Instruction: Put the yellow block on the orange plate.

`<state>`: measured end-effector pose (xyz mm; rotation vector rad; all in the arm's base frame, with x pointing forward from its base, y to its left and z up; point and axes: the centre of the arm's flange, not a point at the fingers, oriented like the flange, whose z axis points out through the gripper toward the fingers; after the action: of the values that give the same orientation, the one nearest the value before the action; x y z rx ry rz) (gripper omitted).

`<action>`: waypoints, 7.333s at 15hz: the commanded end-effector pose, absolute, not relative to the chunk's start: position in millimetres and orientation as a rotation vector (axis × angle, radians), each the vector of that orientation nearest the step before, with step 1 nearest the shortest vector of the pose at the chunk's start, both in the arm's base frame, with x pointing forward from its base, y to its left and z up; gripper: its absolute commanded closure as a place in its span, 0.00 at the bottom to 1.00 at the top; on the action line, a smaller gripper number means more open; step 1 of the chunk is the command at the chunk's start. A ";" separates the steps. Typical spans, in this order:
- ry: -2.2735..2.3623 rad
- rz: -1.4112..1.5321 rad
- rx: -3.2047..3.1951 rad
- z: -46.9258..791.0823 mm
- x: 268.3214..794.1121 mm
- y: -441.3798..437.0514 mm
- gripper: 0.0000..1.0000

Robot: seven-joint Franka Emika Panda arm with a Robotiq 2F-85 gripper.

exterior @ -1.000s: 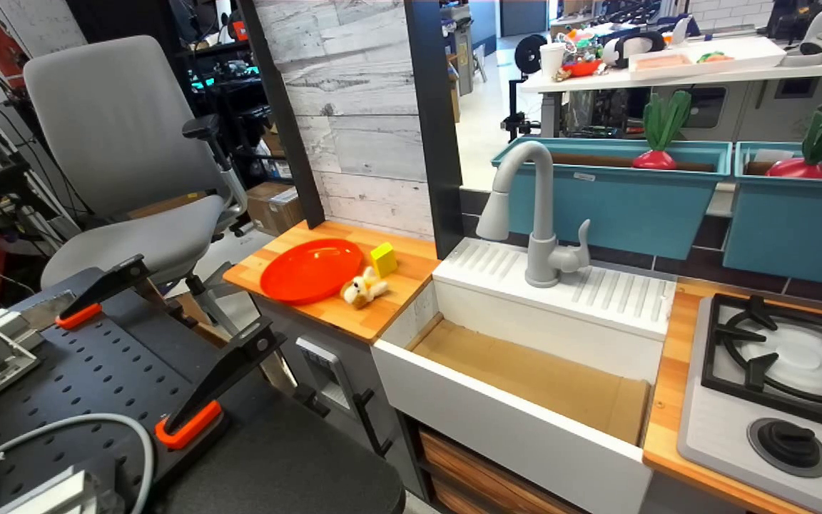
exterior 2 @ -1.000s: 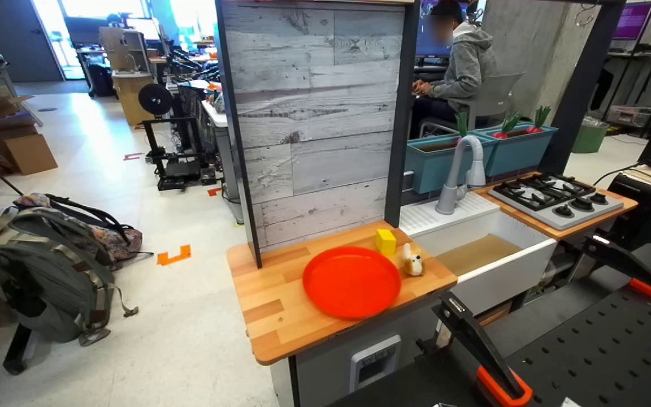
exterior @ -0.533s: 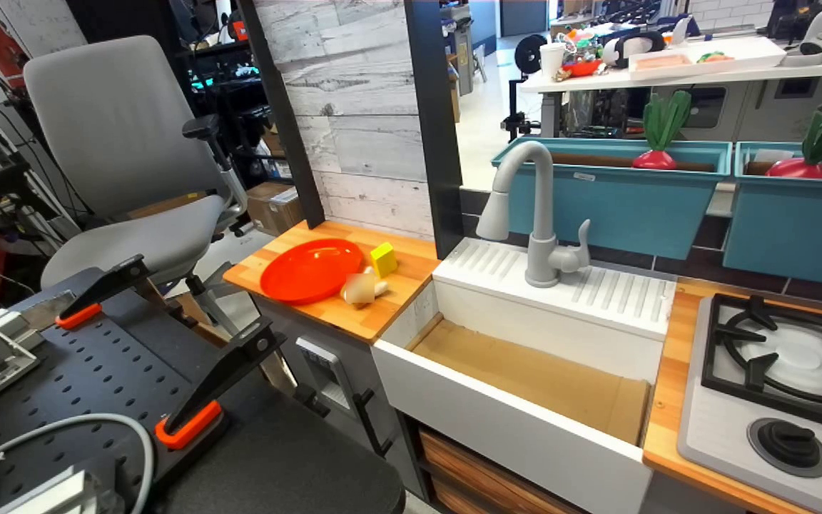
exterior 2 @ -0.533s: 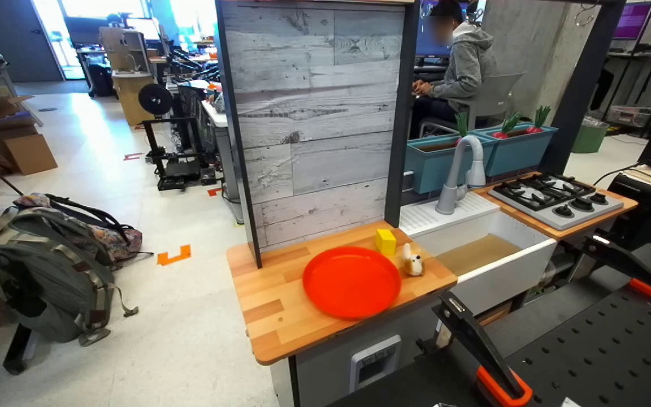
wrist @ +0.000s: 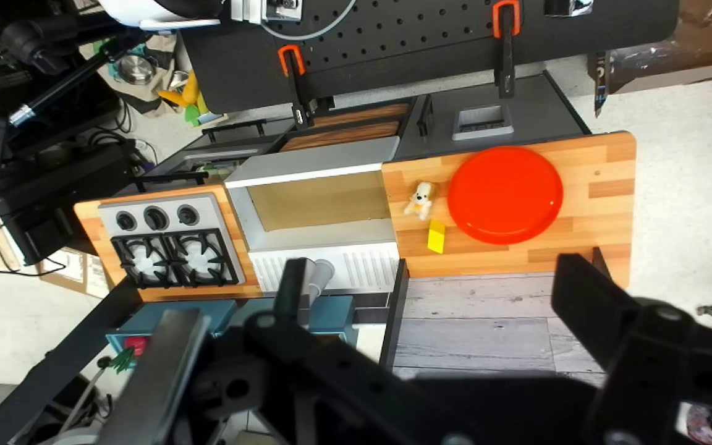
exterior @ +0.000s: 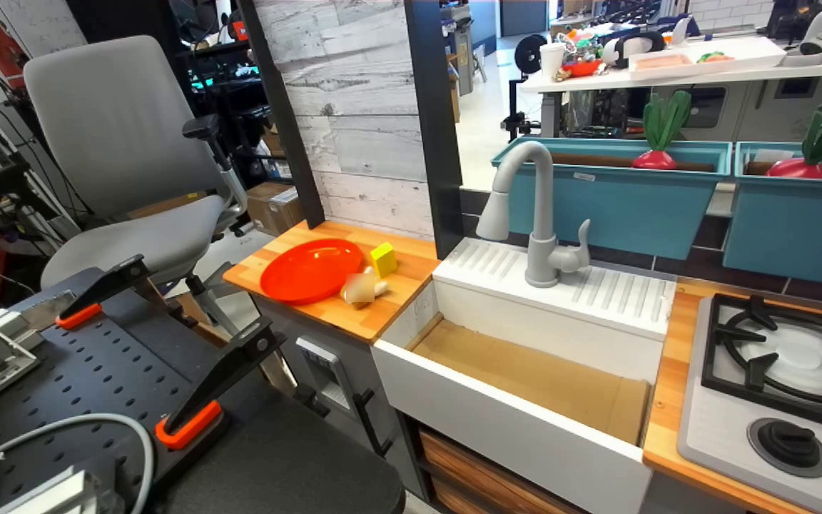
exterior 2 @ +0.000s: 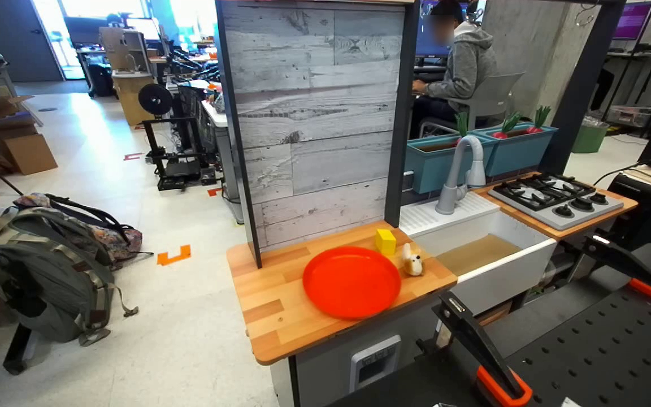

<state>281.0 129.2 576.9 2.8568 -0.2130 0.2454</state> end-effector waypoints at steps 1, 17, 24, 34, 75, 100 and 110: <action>-0.213 0.245 2.857 576.9 281.0 129.2 0.00; -0.253 0.305 2.888 561.8 306.5 108.0 0.00; -0.332 0.405 3.024 498.4 405.5 59.1 0.00; -0.493 0.000 3.070 352.0 471.2 17.2 0.00; -0.678 -0.166 3.040 9.9 661.4 15.3 0.34; -0.279 -0.270 3.054 29.4 594.9 125.4 0.92; -0.207 -0.249 3.005 30.3 579.3 128.2 0.03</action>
<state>583.5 122.5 12.0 3.0184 -0.2246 -0.2956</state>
